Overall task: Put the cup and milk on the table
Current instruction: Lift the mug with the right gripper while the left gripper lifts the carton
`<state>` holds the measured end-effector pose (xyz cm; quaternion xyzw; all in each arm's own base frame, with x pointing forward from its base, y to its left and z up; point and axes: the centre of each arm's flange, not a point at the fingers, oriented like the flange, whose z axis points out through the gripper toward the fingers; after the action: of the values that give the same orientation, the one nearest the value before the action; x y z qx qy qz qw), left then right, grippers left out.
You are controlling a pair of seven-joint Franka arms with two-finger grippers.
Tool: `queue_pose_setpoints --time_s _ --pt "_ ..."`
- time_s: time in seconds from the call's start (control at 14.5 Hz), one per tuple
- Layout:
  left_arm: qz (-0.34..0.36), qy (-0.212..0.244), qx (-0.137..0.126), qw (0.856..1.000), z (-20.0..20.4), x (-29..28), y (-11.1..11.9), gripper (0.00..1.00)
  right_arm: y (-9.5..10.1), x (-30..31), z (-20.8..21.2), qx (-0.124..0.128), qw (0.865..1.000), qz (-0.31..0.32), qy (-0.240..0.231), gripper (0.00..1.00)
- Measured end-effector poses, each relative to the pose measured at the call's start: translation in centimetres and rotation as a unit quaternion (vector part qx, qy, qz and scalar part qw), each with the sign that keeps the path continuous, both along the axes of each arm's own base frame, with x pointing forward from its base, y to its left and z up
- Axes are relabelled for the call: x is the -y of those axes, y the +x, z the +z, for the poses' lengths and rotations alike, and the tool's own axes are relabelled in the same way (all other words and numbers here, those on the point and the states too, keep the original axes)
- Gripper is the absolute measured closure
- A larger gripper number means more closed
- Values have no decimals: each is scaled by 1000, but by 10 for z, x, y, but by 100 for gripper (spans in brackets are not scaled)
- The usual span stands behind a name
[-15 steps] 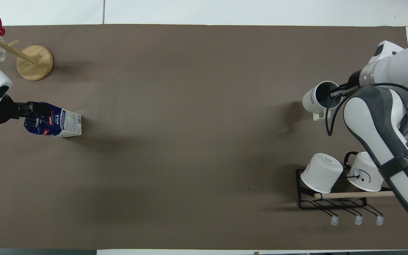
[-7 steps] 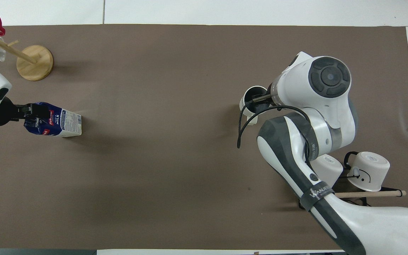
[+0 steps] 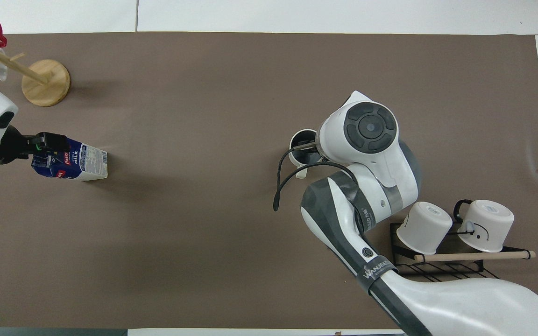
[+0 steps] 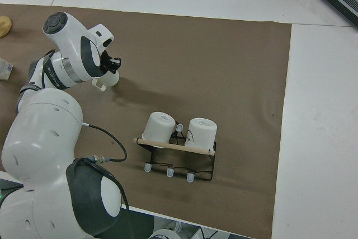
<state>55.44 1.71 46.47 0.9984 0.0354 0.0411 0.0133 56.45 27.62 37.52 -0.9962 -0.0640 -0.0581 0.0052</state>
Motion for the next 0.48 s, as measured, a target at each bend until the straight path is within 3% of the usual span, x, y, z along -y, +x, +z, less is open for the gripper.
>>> queue_pose_setpoints --time_s 0.07,0.14,0.41,0.48 --pt "2 0 0 1000 -1 0 0 0 -2 -1 -6 0 1000 1 0 96" --pt "3 0 0 1000 -2 0 0 7 -2 0 -10 1 1000 1 0 96" --pt "4 0 4 1000 0 0 0 59 -5 1 -16 -3 1000 0 -2 96" --pt "4 0 10 1000 5 0 2 60 -7 -3 -19 -3 1000 -2 -1 96"
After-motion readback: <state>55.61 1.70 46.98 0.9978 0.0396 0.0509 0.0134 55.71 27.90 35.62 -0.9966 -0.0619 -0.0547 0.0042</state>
